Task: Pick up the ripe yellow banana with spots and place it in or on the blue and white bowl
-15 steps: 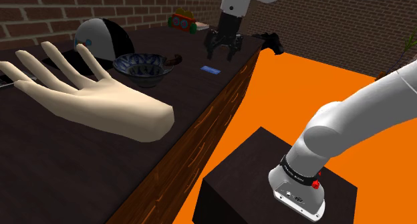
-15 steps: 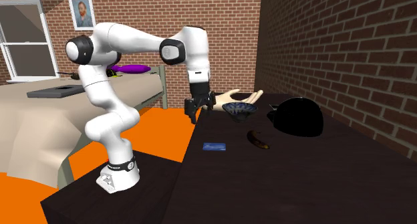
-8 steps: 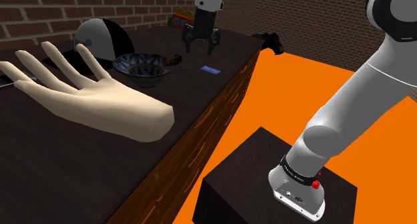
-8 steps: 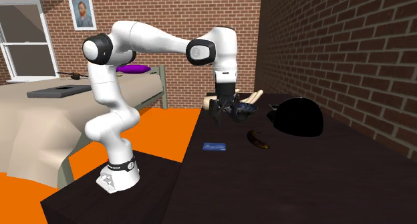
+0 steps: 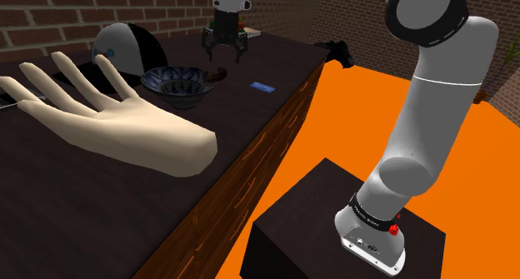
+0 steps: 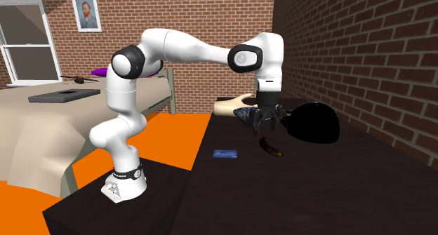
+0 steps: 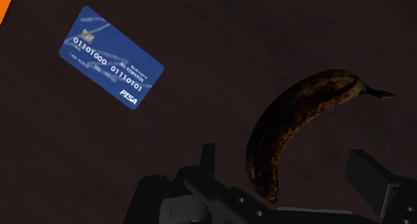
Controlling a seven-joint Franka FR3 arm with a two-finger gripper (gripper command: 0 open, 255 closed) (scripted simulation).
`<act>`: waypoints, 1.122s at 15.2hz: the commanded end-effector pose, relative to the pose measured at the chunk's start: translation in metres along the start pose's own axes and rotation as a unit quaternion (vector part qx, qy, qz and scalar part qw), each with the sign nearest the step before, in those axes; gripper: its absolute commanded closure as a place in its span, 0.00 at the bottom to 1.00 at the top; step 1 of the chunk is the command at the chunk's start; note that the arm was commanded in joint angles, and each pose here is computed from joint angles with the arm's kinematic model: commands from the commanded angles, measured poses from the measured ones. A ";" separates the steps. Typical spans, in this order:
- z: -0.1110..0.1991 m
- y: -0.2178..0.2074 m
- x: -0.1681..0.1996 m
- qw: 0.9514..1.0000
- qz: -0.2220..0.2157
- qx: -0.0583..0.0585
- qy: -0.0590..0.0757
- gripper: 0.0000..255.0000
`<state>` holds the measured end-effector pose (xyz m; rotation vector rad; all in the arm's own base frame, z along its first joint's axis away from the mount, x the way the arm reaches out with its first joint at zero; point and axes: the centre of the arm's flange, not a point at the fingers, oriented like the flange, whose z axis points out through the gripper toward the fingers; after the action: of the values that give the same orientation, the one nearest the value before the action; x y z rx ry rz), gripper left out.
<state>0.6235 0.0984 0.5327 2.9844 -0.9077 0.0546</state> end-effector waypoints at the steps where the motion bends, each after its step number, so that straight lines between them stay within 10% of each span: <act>1: 0.002 -0.010 0.015 1.000 0.012 -0.005 0.002 0.00; 16: 0.042 -0.010 0.015 1.000 0.012 -0.005 0.002 0.00; 17: 0.042 -0.010 0.015 1.000 0.012 -0.005 0.002 1.00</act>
<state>0.6425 0.0970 0.4916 2.9633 -0.9415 0.0567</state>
